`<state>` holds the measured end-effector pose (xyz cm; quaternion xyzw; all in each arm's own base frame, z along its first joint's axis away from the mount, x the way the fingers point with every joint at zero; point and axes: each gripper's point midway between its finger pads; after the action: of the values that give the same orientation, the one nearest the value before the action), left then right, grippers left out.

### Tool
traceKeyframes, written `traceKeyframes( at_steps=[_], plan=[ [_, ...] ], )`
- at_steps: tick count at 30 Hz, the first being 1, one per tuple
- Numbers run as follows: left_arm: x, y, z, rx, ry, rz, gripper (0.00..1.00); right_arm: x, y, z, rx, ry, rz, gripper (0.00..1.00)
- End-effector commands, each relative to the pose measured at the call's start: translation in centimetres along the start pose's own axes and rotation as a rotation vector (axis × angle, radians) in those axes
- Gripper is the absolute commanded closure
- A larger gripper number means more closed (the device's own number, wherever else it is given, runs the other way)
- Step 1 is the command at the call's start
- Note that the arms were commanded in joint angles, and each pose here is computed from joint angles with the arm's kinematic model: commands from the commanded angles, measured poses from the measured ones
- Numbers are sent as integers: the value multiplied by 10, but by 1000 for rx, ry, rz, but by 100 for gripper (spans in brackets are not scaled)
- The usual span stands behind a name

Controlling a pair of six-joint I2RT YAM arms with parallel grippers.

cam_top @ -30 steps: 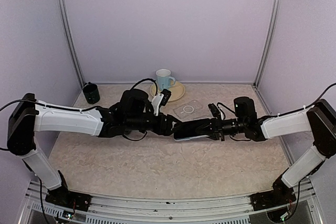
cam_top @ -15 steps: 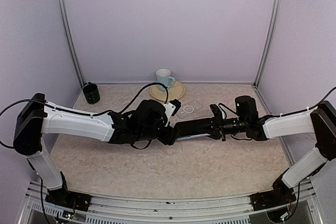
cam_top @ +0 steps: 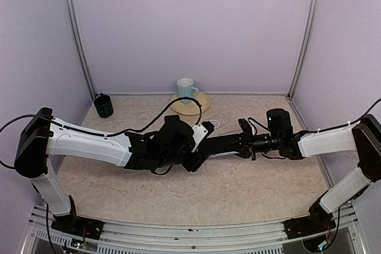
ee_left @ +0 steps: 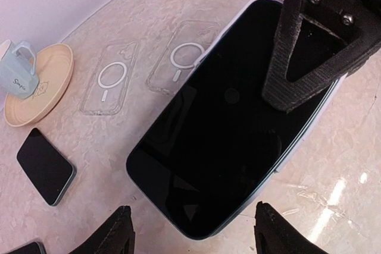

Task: Put the phone into the phone case
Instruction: Press the phone with the phone case.

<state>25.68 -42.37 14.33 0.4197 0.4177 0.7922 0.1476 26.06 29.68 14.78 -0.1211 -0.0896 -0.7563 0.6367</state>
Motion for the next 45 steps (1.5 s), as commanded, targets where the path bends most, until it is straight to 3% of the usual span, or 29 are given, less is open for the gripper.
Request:
traceKeyframes(
  at_steps=[1,15,22,29,35,45],
  plan=[
    [-4,10,-2,-78,25,-3,33,6,5,26,67,69,-13,100],
    [-18,12,-6,-136,67,20,41,5,3,26,69,76,1,100],
    [-23,11,-2,-147,96,31,54,6,1,32,87,89,9,100],
    [-21,11,2,-135,103,30,75,5,0,29,90,82,20,100],
    [-9,9,10,-66,58,-3,68,7,4,27,90,89,7,100],
    [2,-10,53,82,141,25,65,12,4,39,133,128,15,100]
  ],
)
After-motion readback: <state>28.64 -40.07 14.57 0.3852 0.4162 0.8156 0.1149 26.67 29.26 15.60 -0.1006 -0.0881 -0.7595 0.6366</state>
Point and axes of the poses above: each gripper's point midway between its finger pads, its own x axis back along the fingers, its own z axis along the line the jaws close on, y = z × x, and after that the axes turned 10 degrees about -x, right-handed
